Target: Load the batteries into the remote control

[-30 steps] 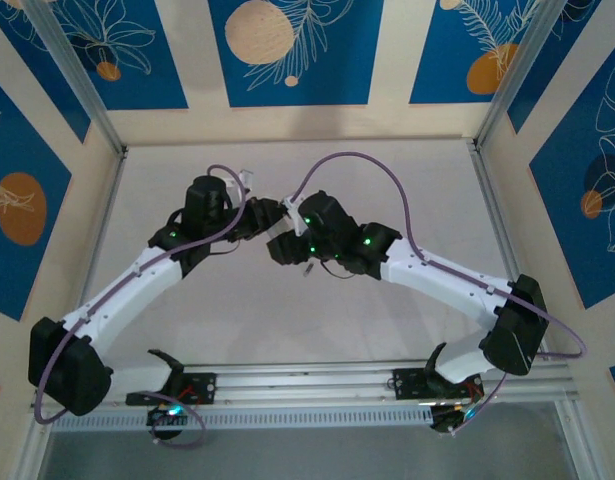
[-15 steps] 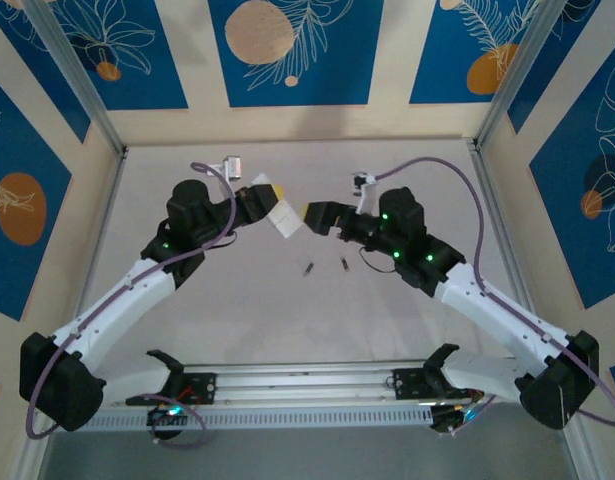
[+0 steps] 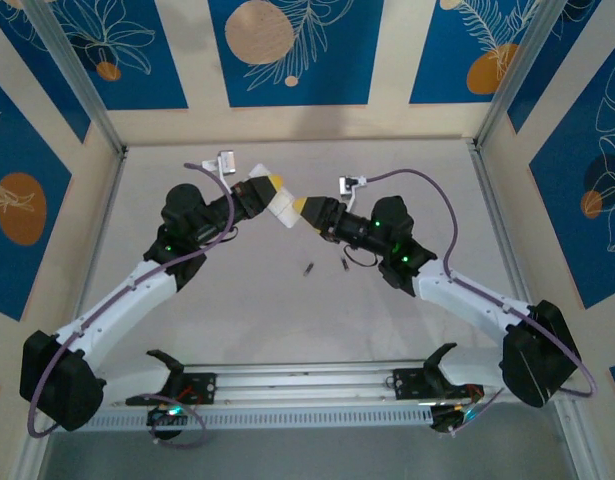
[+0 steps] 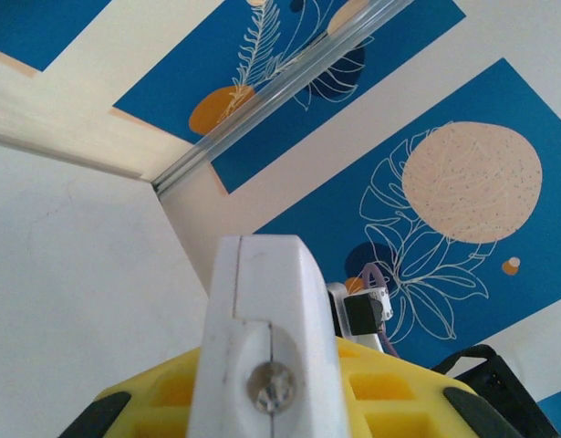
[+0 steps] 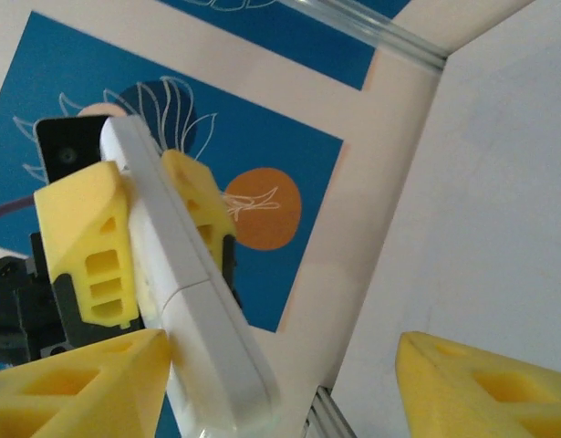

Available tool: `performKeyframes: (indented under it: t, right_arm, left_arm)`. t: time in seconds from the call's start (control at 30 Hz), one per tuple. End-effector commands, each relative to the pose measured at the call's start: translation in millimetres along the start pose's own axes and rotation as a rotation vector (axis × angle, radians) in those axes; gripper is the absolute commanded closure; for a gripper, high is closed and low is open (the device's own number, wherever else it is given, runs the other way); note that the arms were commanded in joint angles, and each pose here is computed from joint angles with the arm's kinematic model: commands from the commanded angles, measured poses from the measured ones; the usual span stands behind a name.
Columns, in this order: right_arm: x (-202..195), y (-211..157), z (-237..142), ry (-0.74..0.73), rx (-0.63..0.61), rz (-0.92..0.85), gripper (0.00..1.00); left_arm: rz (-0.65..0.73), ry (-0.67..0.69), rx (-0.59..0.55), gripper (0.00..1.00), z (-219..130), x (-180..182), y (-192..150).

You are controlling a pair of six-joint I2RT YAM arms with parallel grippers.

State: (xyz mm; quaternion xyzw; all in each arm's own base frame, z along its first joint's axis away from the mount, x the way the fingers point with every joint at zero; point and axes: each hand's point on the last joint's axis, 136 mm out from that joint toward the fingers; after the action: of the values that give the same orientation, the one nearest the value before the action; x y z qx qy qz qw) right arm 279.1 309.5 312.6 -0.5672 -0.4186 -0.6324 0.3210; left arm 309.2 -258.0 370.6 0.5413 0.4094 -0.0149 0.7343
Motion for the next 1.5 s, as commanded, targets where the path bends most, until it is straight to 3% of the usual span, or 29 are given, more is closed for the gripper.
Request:
performKeyframes:
  t: [0.0,0.13,0.43,0.6,1.0,1.23,1.47]
  right_arm:
    - [31.2,-10.0,6.2,0.106,0.042,-0.031,0.35]
    - [29.6,-15.1,10.3,0.104,0.050,-0.039,0.36]
    - [10.8,-14.8,17.8,0.042,0.080,-0.010,0.61]
    - [-1.6,-16.5,17.3,0.023,0.089,0.021,0.69]
    - [-28.5,-16.7,-3.8,-0.050,0.070,0.043,0.70]
    - [-34.6,-19.6,-12.5,-0.067,0.075,0.039,0.70]
    - [-19.9,-20.6,-24.0,-0.027,0.071,-0.029,0.79]
  left_arm:
    - [0.010,-0.040,-0.059,0.95,-2.2,-11.7,12.9]
    - [0.009,-0.048,-0.082,0.95,-3.8,-14.5,17.7]
    - [0.002,-0.078,-0.106,0.95,-8.5,-21.3,21.9]
    - [0.005,-0.071,-0.135,0.96,-14.0,-22.9,30.1]
    - [0.022,-0.059,-0.205,0.98,-24.4,-21.1,64.0]
    - [0.032,-0.058,-0.204,0.98,-26.1,-20.5,66.4]
    - [0.016,-0.034,-0.198,0.98,-28.4,-11.2,63.3]
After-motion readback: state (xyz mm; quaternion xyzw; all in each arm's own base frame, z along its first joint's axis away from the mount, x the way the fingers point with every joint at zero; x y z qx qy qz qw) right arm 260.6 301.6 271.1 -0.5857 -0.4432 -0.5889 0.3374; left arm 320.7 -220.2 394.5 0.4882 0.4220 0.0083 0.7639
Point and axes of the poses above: each hand's point on the last joint's axis, 136 mm out from that joint toward the fingers, its own z axis out along the fingers, its own x axis along the line the jaws close on, y = z × x, and after that the axes turned 14 degrees about z, right-handed
